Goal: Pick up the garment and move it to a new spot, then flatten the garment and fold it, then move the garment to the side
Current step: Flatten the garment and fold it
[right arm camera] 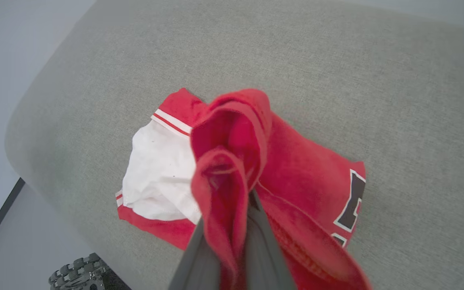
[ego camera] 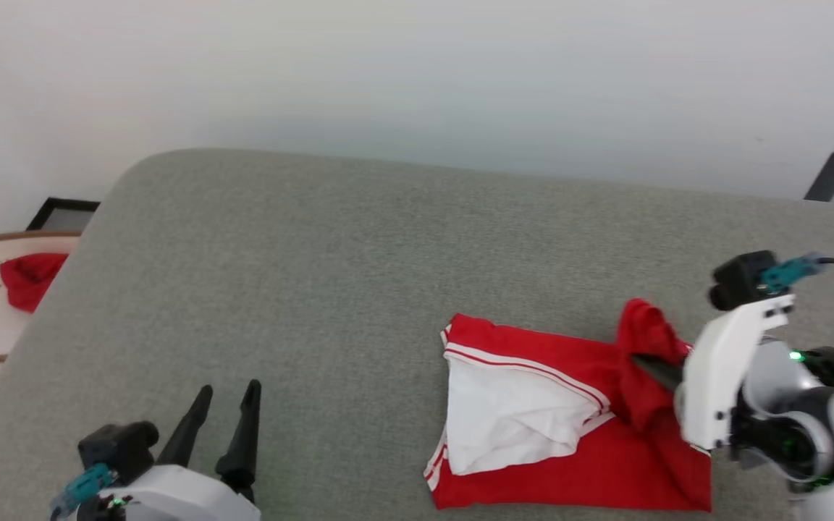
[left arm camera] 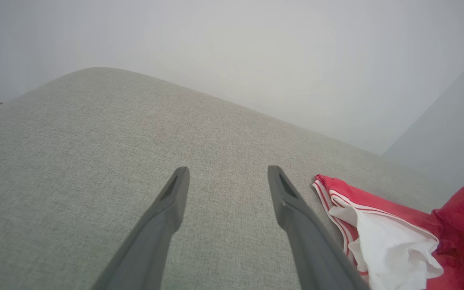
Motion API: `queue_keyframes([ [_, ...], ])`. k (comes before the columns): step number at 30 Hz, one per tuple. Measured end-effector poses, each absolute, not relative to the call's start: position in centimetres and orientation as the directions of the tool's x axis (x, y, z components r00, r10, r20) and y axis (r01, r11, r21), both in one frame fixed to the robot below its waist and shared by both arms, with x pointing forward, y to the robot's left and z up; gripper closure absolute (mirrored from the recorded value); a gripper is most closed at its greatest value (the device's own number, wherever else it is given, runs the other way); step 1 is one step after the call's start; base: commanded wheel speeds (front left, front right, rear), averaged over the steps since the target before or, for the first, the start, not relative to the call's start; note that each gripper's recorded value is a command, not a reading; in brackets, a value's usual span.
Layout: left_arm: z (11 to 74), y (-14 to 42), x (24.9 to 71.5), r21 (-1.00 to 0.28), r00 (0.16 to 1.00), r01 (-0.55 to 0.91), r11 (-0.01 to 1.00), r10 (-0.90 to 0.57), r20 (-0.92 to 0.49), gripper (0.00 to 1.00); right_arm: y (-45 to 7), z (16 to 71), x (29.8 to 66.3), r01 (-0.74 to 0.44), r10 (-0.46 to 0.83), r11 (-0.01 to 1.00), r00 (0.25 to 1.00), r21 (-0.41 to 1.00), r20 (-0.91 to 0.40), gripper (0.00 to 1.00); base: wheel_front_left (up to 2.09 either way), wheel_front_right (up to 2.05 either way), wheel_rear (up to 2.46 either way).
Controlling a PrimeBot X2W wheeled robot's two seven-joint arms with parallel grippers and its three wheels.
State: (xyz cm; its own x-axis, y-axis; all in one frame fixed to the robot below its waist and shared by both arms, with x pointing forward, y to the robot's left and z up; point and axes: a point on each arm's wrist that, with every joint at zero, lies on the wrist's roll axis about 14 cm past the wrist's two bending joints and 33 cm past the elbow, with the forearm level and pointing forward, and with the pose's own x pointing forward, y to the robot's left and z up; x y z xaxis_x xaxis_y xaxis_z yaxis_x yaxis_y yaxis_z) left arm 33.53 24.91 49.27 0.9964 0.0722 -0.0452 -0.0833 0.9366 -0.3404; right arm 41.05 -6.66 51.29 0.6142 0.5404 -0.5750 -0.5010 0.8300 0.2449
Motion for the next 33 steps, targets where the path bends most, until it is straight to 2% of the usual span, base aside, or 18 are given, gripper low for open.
queue_keyframes([
  [8, 49.3, 25.2, 33.6, -0.352, 0.996, -0.091, 0.932, 0.082, -0.042, 0.00, -0.3, 49.6, 41.0, -0.587, 0.632, 0.754, 0.523, 0.295, -0.572, 1.00, 0.00, 0.00, 0.00],
  [16, 48.6, 26.0, 33.4, -0.362, 0.993, -0.118, 0.925, 0.106, -0.053, 0.00, 3.0, 47.4, 41.5, -0.618, 0.652, 0.724, 0.465, 0.308, -0.599, 1.00, 0.00, 0.00, 0.00],
  [17, 48.6, 26.1, 33.4, -0.363, 0.992, -0.123, 0.924, 0.111, -0.054, 0.00, 3.3, 47.1, 41.5, -0.621, 0.652, 0.721, 0.458, 0.308, -0.604, 0.94, 0.00, 0.00, 0.00],
  [18, 48.5, 26.2, 33.4, -0.362, 0.992, -0.128, 0.923, 0.116, -0.055, 0.00, 3.5, 46.9, 41.6, -0.625, 0.654, 0.718, 0.456, 0.307, -0.604, 0.76, 0.00, 0.00, 0.00],
  [19, 48.5, 26.3, 33.4, -0.363, 0.991, -0.131, 0.922, 0.118, -0.057, 0.00, 3.7, 46.6, 41.6, -0.627, 0.656, 0.716, 0.453, 0.307, -0.604, 0.62, 0.00, 0.00, 0.00],
  [20, 48.4, 26.3, 33.4, -0.365, 0.991, -0.133, 0.921, 0.120, -0.057, 0.00, 4.0, 46.4, 41.6, -0.629, 0.658, 0.713, 0.445, 0.310, -0.608, 0.40, 0.00, 0.00, 0.00],
  [21, 48.3, 26.3, 33.4, -0.366, 0.991, -0.135, 0.921, 0.121, -0.060, 0.00, 4.1, 46.3, 41.6, -0.632, 0.660, 0.710, 0.441, 0.312, -0.609, 0.00, 0.00, 0.00, 0.00],
  [27, 48.0, 26.6, 33.6, -0.365, 0.990, -0.142, 0.920, 0.127, -0.065, 0.00, 4.4, 46.2, 41.6, -0.639, 0.666, 0.702, 0.435, 0.313, -0.606, 0.00, 0.00, 0.00, 0.00],
  [33, 47.9, 26.3, 34.0, -0.362, 0.991, -0.131, 0.923, 0.117, -0.061, 0.00, 3.5, 48.4, 41.9, -0.646, 0.691, 0.694, 0.476, 0.316, -0.544, 0.00, 0.00, 0.00, 0.00],
])
